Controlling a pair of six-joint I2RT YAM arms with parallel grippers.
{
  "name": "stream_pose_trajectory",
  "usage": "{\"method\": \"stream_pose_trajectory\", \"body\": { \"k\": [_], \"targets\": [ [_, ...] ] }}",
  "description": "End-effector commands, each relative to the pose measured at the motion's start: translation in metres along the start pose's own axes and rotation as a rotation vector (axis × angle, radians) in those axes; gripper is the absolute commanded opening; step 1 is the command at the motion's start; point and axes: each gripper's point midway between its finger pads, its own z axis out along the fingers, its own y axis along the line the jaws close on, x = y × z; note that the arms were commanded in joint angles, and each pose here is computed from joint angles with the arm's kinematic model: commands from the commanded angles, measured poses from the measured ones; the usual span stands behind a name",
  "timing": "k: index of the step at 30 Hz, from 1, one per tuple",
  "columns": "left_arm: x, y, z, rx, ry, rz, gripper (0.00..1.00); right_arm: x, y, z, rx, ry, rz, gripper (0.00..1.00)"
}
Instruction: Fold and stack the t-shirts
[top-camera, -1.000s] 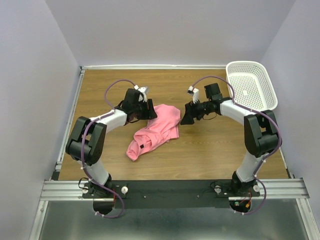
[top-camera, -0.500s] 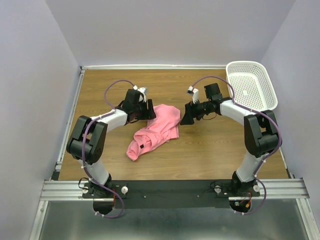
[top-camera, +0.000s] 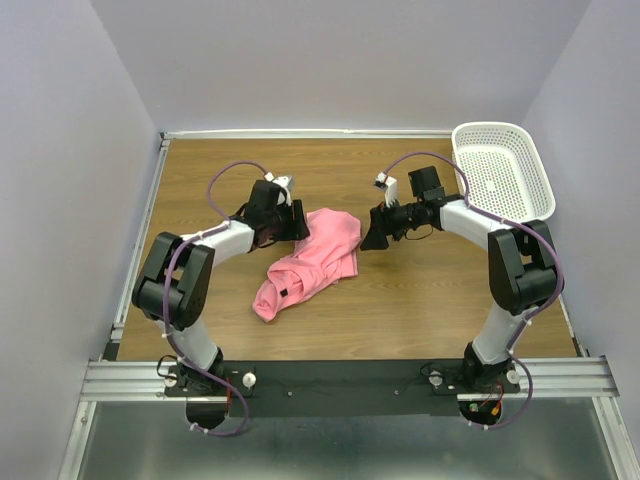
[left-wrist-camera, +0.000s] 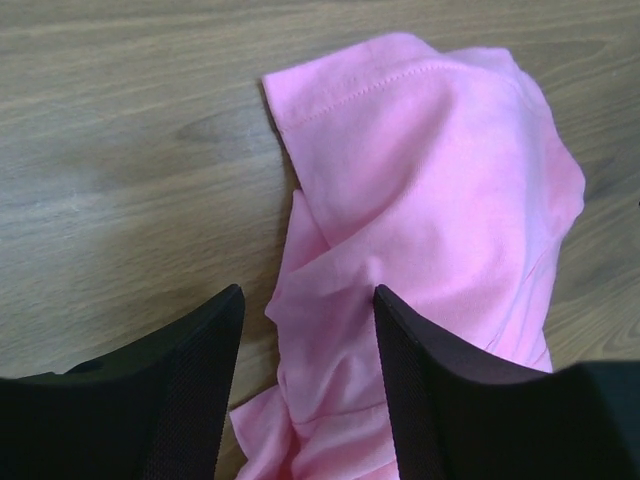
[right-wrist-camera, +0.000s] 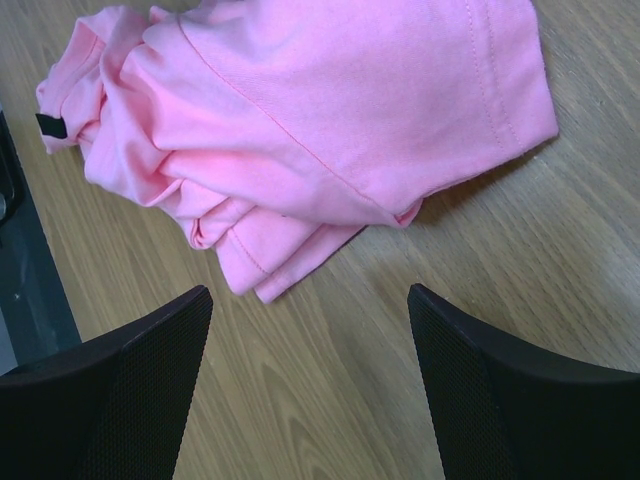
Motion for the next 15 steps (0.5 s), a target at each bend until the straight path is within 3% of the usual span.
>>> {"method": "stream_pose_trajectory", "body": {
  "k": [1, 2, 5, 8, 10, 15],
  "targets": [
    [0.016, -0.012, 0.004, 0.098, 0.041, 0.006, 0.58, 0.002, 0.003, -0.004, -0.020, -0.002, -0.003, 0.86],
    [0.017, -0.015, 0.005, 0.119, 0.040, 0.008, 0.56, 0.003, 0.003, -0.004, -0.023, 0.001, 0.000, 0.86],
    [0.017, -0.020, 0.006, 0.150, 0.044, 0.011, 0.28, 0.002, 0.004, -0.004, -0.022, -0.001, -0.004, 0.86],
    [0.015, -0.023, 0.007, 0.165, 0.044, 0.019, 0.15, 0.001, 0.004, -0.005, -0.019, -0.002, -0.008, 0.86],
    [0.005, -0.028, 0.003, 0.176, 0.019, 0.030, 0.00, 0.001, 0.003, -0.006, -0.020, -0.004, -0.008, 0.86],
    [-0.054, -0.047, -0.040, 0.157, -0.164, 0.085, 0.00, -0.001, 0.003, -0.009, -0.014, -0.011, -0.015, 0.86]
  ]
}}
